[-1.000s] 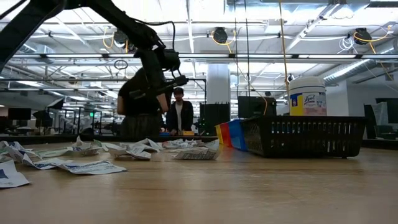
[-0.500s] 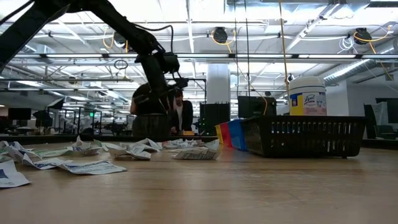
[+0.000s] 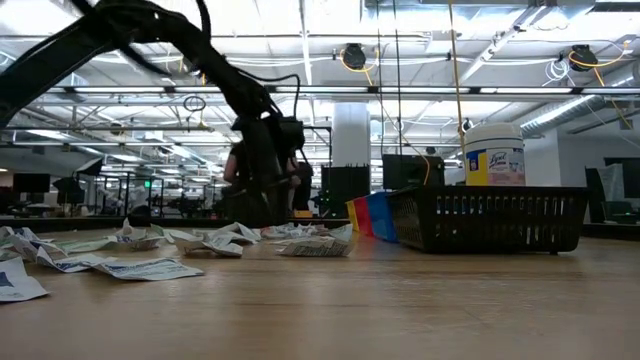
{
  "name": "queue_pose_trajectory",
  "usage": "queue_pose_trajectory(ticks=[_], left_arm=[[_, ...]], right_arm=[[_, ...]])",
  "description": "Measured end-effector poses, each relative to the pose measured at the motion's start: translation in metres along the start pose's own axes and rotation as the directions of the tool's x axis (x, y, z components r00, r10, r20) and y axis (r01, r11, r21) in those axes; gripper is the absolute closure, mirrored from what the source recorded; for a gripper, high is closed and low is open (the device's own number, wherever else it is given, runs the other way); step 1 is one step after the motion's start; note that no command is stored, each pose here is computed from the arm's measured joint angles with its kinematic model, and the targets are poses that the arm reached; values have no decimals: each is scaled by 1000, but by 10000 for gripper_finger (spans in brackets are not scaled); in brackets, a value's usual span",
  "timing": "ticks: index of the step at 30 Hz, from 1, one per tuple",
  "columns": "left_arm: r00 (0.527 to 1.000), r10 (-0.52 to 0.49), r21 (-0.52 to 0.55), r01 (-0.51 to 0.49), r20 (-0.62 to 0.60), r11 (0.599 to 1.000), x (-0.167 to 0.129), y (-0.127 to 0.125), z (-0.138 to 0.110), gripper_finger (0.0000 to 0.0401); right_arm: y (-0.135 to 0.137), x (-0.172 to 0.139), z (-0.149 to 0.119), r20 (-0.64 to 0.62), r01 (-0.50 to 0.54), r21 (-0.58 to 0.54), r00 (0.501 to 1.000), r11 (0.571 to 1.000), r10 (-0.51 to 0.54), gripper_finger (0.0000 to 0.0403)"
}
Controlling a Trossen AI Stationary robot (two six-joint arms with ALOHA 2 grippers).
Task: Pick & Place First Aid Supplies
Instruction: Put the black towelette pack into the black bin
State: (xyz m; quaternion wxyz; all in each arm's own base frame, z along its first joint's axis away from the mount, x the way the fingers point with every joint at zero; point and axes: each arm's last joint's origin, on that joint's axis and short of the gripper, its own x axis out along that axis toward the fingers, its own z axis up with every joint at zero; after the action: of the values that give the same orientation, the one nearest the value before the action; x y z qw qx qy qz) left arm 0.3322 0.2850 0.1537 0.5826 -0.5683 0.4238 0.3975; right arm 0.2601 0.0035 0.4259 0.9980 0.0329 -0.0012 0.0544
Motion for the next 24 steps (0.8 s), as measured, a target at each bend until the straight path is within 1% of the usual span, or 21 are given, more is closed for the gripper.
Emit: queue_pose_trajectory(ticks=[2,5,9,12,14,17,18,22,24], left_arm=[[999,31,22,-31,-13,999,10,-1,-4,308],[998,53,54,-52,-14,997,18,-5,-9,308],[997,80,67,-81,18,994,20,-6,-10,309],[997,79,94,-80,10,992,20,-6,-10,311],[997,82,96,-81,-4,992,20,-4,-10,327],[995,101,136,-97,-20,986,20,-1,-10,381],[995,102,147,-97,-24,984,20,0,-10,390],[993,110,147,-105,-32,984,20,1,-10,397],[993,111,140,-105,-31,984,17,2,-8,395]], right_arm=[[0,0,0,-2,0,0,1000,1000,0,145],[0,0,0,-1,0,0,1000,1000,0,145],[0,0,0,-4,-4,0,1000,1000,4,145],[1,0,0,-6,-21,1,1000,1000,22,145],[1,0,-1,-7,-47,1,999,999,47,145],[2,0,0,-6,-55,0,998,998,55,145],[2,0,0,-6,-56,0,998,998,56,145],[2,-1,1,-1,-56,0,998,998,56,145],[2,-1,1,-1,-56,0,998,998,56,145]])
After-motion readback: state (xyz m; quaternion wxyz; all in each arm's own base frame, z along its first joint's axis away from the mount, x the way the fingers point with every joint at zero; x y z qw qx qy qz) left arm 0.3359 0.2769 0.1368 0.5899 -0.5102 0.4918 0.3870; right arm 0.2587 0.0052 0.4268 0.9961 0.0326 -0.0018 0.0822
